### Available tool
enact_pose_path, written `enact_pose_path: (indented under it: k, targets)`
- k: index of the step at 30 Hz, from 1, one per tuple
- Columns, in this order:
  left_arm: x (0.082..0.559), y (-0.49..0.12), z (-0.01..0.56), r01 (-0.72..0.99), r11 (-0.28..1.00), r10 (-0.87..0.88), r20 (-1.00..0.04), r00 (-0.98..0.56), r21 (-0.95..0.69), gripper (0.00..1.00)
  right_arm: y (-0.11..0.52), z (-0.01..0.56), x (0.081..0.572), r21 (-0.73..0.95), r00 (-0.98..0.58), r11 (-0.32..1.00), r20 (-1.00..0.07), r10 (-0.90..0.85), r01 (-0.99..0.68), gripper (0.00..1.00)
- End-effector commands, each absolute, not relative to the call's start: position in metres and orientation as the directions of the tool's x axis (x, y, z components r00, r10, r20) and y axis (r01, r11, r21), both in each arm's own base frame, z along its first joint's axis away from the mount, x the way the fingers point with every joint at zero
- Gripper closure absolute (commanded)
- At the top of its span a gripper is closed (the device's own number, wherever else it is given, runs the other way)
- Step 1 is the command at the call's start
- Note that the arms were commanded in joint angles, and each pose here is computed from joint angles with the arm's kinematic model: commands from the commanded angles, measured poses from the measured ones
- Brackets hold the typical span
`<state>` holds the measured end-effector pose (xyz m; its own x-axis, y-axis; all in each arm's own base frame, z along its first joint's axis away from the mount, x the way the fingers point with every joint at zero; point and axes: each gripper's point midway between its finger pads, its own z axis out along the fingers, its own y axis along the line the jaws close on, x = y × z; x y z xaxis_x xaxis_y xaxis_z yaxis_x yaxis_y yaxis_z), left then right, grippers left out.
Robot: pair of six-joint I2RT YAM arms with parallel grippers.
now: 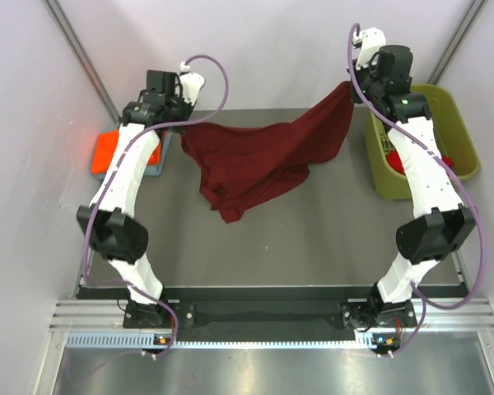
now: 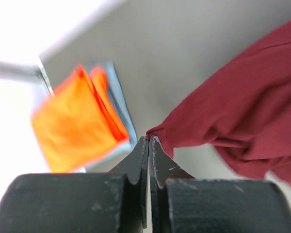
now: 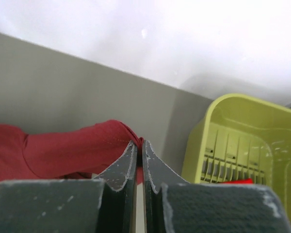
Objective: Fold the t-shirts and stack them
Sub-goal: Flatten the tshirt out
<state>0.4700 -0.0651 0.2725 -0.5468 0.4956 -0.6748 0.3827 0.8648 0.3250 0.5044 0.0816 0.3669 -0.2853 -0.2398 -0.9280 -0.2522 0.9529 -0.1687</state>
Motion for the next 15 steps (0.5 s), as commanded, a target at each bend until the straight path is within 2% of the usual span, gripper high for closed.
enact_pose_path:
  k: [1,3,5,6,8,12,14,15]
  targets:
    - [0.455,-0.088,0.399,0.373,0.871,0.415,-0.885,-0.212,0.319,1.0,0.071,0.472,0.468,-0.19,-0.052,0.961,-0.978,-0.204,-0.2,1.0]
    - [0.44,-0.089,0.442,0.345,0.875,0.387,-0.919,-0.077,0.339,1.0,0.067,0.49,0.452,-0.184,-0.016,0.965,-0.982,-0.191,-0.188,1.0]
    - [0.428,-0.091,0.458,0.346,0.873,0.374,-0.927,-0.022,0.344,1.0,0.062,0.502,0.439,-0.172,0.014,0.972,-0.985,-0.172,-0.161,1.0]
    - [0.415,-0.089,0.474,0.336,0.873,0.369,-0.929,0.018,0.353,0.99,0.058,0.526,0.417,-0.168,0.076,0.975,-0.984,-0.158,-0.145,1.0]
    - [0.404,-0.084,0.481,0.319,0.87,0.385,-0.922,0.039,0.377,1.0,0.048,0.538,0.401,-0.161,0.137,0.983,-0.98,-0.147,-0.094,1.0]
    - [0.359,-0.065,0.513,0.221,0.876,0.406,-0.902,0.147,0.43,1.0,0.022,0.58,0.333,-0.11,0.276,0.994,-0.955,-0.109,0.012,1.0]
    - [0.347,-0.058,0.519,0.173,0.881,0.41,-0.893,0.188,0.441,1.0,0.011,0.577,0.317,-0.09,0.278,0.995,-0.955,-0.101,0.053,1.0]
    - [0.326,-0.051,0.534,0.134,0.886,0.407,-0.883,0.233,0.444,1.0,-0.001,0.585,0.295,-0.076,0.31,0.994,-0.946,-0.098,0.081,1.0]
